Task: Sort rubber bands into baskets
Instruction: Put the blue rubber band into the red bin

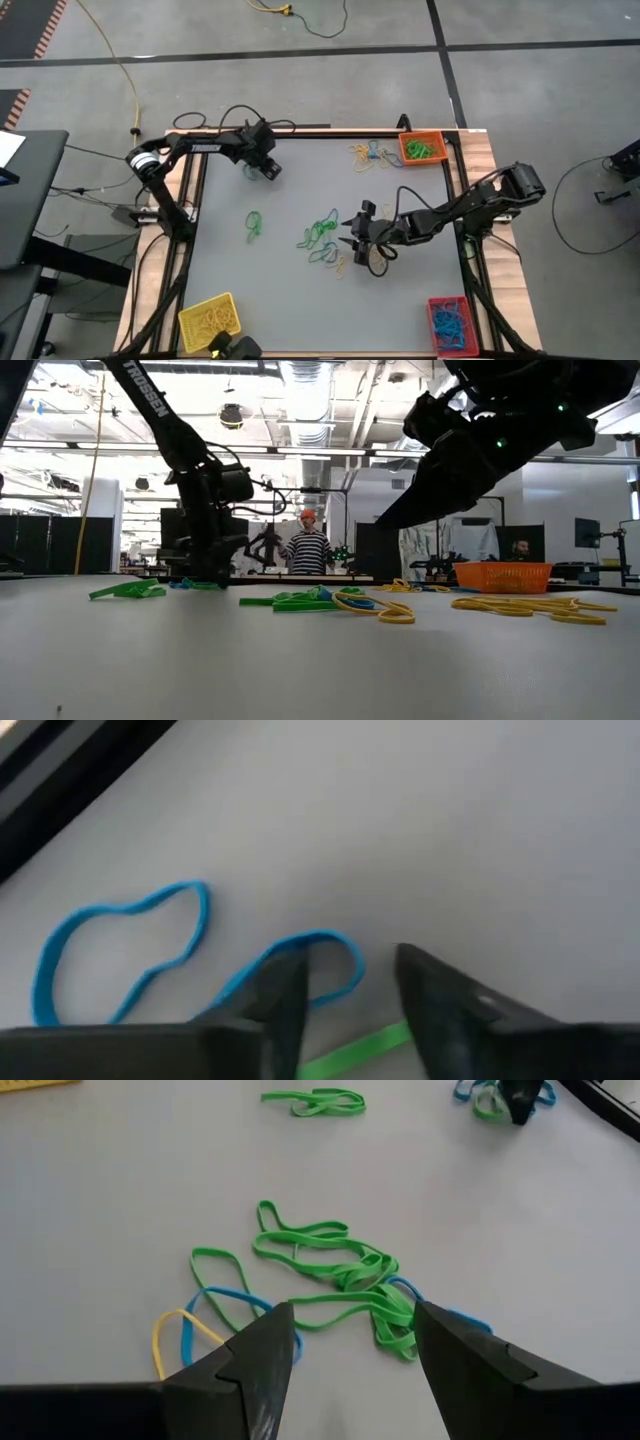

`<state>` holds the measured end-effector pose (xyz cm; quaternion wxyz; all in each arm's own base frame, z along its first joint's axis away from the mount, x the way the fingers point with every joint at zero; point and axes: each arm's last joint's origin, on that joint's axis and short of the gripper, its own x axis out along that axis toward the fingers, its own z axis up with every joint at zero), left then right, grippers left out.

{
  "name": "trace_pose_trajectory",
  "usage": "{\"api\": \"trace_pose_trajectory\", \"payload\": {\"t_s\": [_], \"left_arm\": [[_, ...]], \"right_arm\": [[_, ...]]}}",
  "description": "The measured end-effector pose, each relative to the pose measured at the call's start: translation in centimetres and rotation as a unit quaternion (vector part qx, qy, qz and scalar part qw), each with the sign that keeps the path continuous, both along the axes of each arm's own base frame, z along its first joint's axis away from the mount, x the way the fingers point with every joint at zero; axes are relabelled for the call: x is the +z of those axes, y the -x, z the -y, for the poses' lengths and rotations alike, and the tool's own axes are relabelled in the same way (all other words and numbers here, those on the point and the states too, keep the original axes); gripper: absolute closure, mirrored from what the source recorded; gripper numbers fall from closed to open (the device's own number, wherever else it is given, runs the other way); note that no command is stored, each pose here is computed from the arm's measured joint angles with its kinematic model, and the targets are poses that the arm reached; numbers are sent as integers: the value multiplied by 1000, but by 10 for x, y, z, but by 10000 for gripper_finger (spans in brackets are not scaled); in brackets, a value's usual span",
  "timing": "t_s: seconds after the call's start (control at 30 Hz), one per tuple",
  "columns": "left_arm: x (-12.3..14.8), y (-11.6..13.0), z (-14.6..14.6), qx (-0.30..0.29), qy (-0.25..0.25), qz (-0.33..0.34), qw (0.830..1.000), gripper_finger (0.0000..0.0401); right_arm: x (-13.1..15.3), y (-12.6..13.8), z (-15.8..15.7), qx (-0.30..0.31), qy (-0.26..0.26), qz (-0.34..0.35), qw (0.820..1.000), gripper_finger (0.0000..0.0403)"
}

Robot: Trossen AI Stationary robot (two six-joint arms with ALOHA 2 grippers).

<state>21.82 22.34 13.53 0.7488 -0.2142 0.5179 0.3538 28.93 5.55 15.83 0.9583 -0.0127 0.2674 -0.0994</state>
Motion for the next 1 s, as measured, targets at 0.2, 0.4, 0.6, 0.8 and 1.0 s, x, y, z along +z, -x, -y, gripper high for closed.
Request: {"api": "trace_pose_trajectory", "payload": {"t_s": [0.2, 0.4, 0.6, 0.8, 1.0], "left_arm": [[0, 0, 2, -37, -3, -17, 999, 391], [13, -9, 10, -63, 1, -3, 998, 400], [60, -34, 30, -130, -39, 68, 989, 401], [103, -64, 71, -238, -39, 162, 957, 401], [121, -89, 117, -362, 4, 227, 904, 401]], "right_arm": [[0, 0, 4, -7, 1, -3, 1000, 168], [0, -1, 6, -9, 2, -3, 1000, 168], [0, -2, 14, -17, 17, -2, 1000, 168], [4, -7, 33, -38, 34, 13, 999, 168], [15, -13, 47, -37, 63, 64, 995, 168]]}}
